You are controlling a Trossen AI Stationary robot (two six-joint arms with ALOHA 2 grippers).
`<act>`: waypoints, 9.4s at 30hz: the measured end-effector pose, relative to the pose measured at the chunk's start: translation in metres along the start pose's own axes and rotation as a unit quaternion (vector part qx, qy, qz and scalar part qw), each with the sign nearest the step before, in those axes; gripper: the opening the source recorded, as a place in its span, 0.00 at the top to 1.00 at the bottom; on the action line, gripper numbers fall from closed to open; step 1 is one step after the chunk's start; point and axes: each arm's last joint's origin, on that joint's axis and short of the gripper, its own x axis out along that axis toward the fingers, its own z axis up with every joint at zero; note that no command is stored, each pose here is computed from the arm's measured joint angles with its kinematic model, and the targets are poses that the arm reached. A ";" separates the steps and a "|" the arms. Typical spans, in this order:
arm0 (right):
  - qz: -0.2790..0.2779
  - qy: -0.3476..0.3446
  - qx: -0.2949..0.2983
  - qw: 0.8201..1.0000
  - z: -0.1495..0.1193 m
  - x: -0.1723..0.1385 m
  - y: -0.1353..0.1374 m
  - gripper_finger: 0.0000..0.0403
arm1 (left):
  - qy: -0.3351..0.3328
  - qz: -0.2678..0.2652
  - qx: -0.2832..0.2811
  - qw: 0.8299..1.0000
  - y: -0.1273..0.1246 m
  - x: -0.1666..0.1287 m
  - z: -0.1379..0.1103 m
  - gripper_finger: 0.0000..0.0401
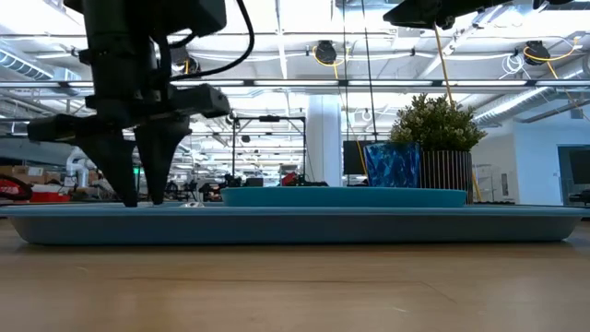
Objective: Pick and place plate/cup/fork/spoon on tray
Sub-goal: Adjust the yellow spoon, then adjust the blue tray
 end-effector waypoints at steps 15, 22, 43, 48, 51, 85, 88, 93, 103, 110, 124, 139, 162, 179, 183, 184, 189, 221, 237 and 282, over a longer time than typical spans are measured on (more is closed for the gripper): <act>0.000 0.000 0.000 1.000 0.000 0.000 0.000 0.56 | 0.012 -0.012 -0.007 1.000 0.002 0.001 -0.030 0.68; 0.000 -0.001 0.000 1.000 0.000 0.000 0.000 0.56 | 0.015 -0.009 0.006 1.000 0.000 0.010 -0.032 0.68; 0.000 -0.001 0.001 1.000 0.000 0.000 0.000 0.56 | -0.005 -0.027 0.035 0.999 -0.005 0.009 -0.024 0.68; 0.000 -0.001 0.001 1.000 0.000 0.000 0.000 0.56 | -0.041 -0.046 0.075 0.995 -0.006 -0.001 -0.016 0.68; 0.000 0.001 0.004 1.000 0.000 0.000 0.000 0.56 | -0.066 -0.054 0.097 0.992 -0.002 -0.016 -0.012 0.68; -0.029 0.631 0.107 0.768 -0.018 -0.024 0.065 0.56 | -0.185 -0.066 0.387 0.901 0.119 -0.058 -0.005 0.68; -0.061 0.623 0.170 0.761 -0.034 -0.031 0.072 0.56 | -0.176 -0.102 0.362 0.910 0.126 -0.050 -0.004 0.68; -0.033 0.629 0.289 0.721 -0.064 -0.035 0.093 0.56 | -0.132 -0.105 0.321 0.932 0.138 -0.025 -0.001 0.68; -0.088 0.642 0.331 0.686 -0.104 -0.046 0.097 0.56 | -0.109 -0.095 0.315 0.938 0.141 -0.018 0.004 0.68; -0.068 0.624 0.371 0.684 -0.121 -0.051 0.110 0.56 | -0.082 -0.102 0.323 0.937 0.143 -0.019 -0.004 0.68; -0.106 0.657 0.323 0.673 -0.133 -0.068 0.108 0.66 | -0.065 -0.043 0.283 0.956 0.157 -0.017 -0.003 0.68; -0.058 0.710 0.258 0.653 -0.146 -0.067 0.120 0.99 | -0.055 0.001 0.314 0.948 0.160 -0.001 -0.003 0.88; -0.012 0.685 0.312 0.659 -0.144 -0.056 0.135 1.00 | -0.078 -0.025 0.347 0.934 0.145 0.001 0.018 1.00; 0.013 0.700 0.304 0.646 -0.154 -0.055 0.151 1.00 | -0.105 -0.042 0.357 0.927 0.136 0.002 0.038 1.00; 0.014 0.698 0.307 0.647 -0.153 -0.057 0.152 1.00 | -0.114 -0.047 0.358 0.925 0.134 0.002 0.044 1.00; 0.014 0.698 0.307 0.647 -0.152 -0.057 0.152 1.00 | -0.116 -0.046 0.359 0.925 0.134 0.002 0.045 1.00; 0.015 0.696 0.309 0.648 -0.151 -0.059 0.155 1.00 | -0.116 -0.035 0.359 0.925 0.134 0.005 0.050 1.00; 0.044 0.692 0.328 0.641 -0.147 -0.064 0.164 1.00 | -0.109 -0.022 0.378 0.919 0.123 0.022 0.065 1.00; 0.045 0.692 0.329 0.641 -0.147 -0.063 0.164 1.00 | -0.116 -0.027 0.365 0.923 0.122 0.023 0.070 1.00; 0.028 0.674 0.316 0.667 -0.148 -0.062 0.162 1.00 | -0.115 -0.033 0.338 0.933 0.121 0.022 0.059 0.96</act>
